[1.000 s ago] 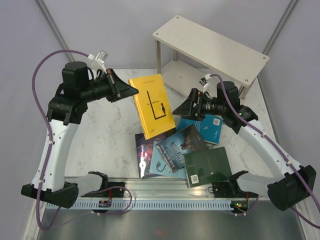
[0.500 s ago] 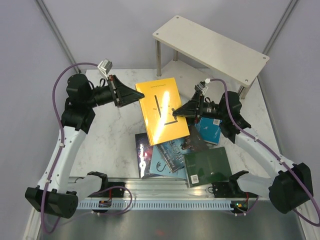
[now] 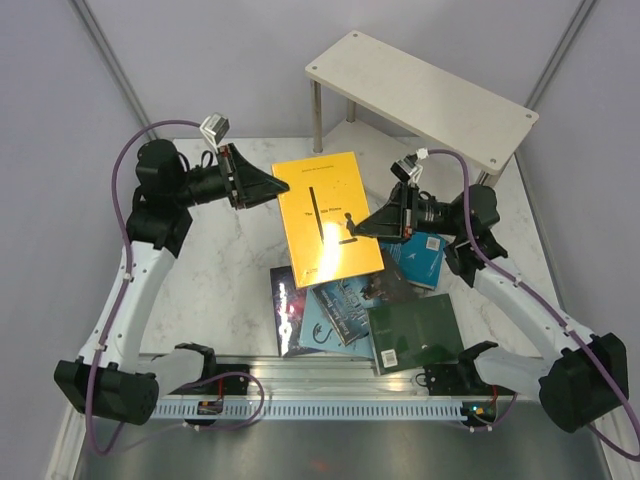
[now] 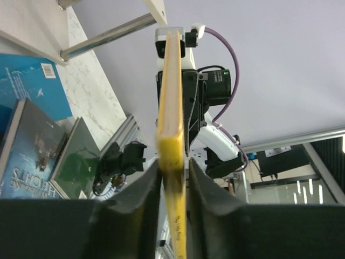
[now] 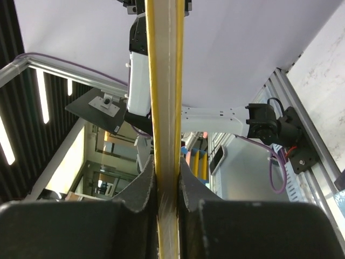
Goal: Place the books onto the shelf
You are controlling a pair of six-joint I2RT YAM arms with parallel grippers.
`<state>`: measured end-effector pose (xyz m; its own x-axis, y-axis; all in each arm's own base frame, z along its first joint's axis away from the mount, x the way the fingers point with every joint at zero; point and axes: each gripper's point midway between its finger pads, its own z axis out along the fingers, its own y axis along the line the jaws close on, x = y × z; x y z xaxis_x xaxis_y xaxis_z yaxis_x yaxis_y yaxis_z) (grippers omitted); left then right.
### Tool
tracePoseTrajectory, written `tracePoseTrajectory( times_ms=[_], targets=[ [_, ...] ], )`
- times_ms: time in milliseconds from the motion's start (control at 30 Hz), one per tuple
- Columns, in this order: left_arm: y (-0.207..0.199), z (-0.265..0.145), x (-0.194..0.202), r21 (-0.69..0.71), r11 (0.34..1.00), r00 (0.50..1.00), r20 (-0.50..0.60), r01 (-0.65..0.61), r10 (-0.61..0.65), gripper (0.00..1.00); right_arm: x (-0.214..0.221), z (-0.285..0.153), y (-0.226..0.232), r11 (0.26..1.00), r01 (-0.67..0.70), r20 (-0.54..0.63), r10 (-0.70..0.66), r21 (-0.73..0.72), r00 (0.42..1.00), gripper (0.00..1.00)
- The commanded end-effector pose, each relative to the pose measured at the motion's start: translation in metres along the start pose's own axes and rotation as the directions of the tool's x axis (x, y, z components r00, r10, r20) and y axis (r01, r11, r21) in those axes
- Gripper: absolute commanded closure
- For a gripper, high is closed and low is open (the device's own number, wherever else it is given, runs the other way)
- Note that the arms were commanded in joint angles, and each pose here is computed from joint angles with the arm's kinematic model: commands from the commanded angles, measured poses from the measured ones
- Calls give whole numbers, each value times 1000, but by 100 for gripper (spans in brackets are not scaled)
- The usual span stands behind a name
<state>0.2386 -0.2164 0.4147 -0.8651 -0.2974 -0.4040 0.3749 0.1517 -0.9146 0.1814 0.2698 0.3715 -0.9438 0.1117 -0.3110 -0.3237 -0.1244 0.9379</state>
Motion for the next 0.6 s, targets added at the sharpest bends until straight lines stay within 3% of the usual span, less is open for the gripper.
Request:
tracePoseTrajectory(
  times_ms=[0, 33, 133, 200, 233, 400, 567],
  targets=[
    [-1, 3, 3, 11, 999, 998, -46, -39, 39, 67, -6, 6, 40, 988, 153, -27, -153, -6, 988, 100],
    [-3, 2, 0, 11, 998, 997, -38, -64, 64, 46, -15, 7, 36, 982, 185, 1, -185, 42, 983, 100],
    [-12, 2, -5, 16, 994, 994, -24, -107, 108, 19, -44, 0, 17, 961, 138, 88, -163, 238, 983, 100],
    [-10, 2, -9, 3, 995, 994, -20, -104, 104, 11, -60, -4, 22, 965, 88, 153, -129, 248, 980, 100],
    [-9, 3, -14, -5, 995, 994, -13, -104, 104, 0, -74, -8, 24, 960, 86, 208, -144, 265, 968, 100],
    [-14, -7, -34, -47, 990, 988, 65, -135, 138, 0, -130, -43, 49, 942, 67, 379, -197, 329, 904, 100],
    [-2, -23, -54, -170, 974, 972, 156, -146, 173, 0, -168, -83, 63, 919, 41, 472, -240, 393, 848, 100]
  ],
)
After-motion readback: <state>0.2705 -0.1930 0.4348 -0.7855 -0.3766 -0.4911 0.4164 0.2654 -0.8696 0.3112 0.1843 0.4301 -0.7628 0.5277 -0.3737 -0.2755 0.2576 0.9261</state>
